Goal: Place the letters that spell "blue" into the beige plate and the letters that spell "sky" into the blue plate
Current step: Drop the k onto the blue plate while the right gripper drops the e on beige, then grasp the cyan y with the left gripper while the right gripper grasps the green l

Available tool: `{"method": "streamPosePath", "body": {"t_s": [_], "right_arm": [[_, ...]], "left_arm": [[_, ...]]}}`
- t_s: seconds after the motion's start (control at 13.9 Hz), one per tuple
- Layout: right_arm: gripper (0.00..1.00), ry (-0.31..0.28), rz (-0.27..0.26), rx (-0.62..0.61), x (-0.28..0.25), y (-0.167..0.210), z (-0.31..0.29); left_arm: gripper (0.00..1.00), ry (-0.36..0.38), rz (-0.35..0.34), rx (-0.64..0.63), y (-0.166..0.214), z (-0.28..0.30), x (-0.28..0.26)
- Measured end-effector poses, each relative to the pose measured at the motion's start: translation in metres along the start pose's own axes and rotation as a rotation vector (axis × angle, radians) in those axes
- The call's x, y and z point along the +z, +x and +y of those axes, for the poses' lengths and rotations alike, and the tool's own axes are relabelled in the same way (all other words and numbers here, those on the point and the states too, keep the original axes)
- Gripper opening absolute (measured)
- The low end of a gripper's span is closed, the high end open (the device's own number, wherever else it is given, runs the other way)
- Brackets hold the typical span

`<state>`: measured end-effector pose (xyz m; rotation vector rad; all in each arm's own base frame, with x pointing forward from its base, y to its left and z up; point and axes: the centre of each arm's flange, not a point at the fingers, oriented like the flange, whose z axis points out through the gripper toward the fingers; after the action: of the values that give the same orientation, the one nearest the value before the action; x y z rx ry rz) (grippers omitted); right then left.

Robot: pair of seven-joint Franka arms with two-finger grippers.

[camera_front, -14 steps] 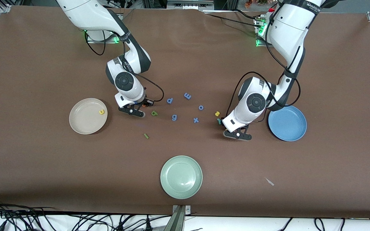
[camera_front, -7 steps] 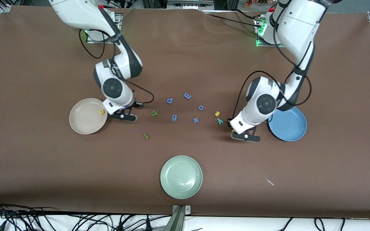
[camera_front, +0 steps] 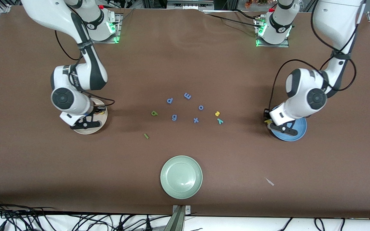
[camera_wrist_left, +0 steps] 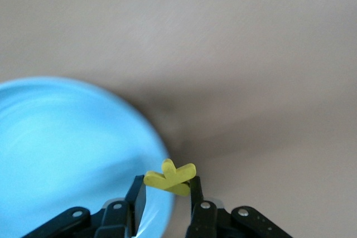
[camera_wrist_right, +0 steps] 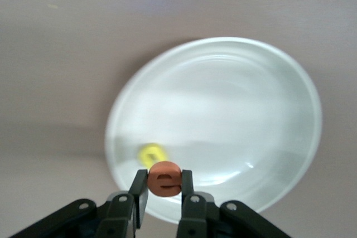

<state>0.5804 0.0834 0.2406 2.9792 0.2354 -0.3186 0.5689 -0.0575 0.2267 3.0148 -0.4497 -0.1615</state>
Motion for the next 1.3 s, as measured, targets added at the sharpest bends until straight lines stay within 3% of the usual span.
{"method": "streamPosePath", "body": {"t_s": [0.14, 0.22, 0.5, 0.65, 0.86, 1.3], "right_arm": [[0.33, -0.003, -0.007, -0.006, 0.005, 0.000, 0.018], [0.39, -0.002, -0.008, -0.007, 0.005, 0.000, 0.019], [0.76, -0.005, 0.034, -0.078, -0.014, 0.009, -0.024], [0.99, 0.001, 0.062, -0.145, -0.027, 0.015, -0.067], [1.00, 0.009, 0.102, -0.223, -0.036, 0.027, -0.119], [1.00, 0.028, 0.217, -0.315, -0.031, 0.063, -0.183]], "left_arm": [[0.37, -0.004, -0.005, 0.028, -0.011, -0.015, 0.000], [0.41, -0.004, -0.004, 0.036, -0.011, -0.017, 0.000], [0.78, -0.003, 0.003, 0.044, -0.010, -0.014, -0.001], [0.80, 0.001, 0.016, 0.045, -0.007, -0.014, -0.006], [0.80, -0.007, 0.042, 0.023, 0.006, 0.012, -0.015], [0.80, -0.048, 0.022, -0.274, 0.034, 0.183, 0.008]]}}
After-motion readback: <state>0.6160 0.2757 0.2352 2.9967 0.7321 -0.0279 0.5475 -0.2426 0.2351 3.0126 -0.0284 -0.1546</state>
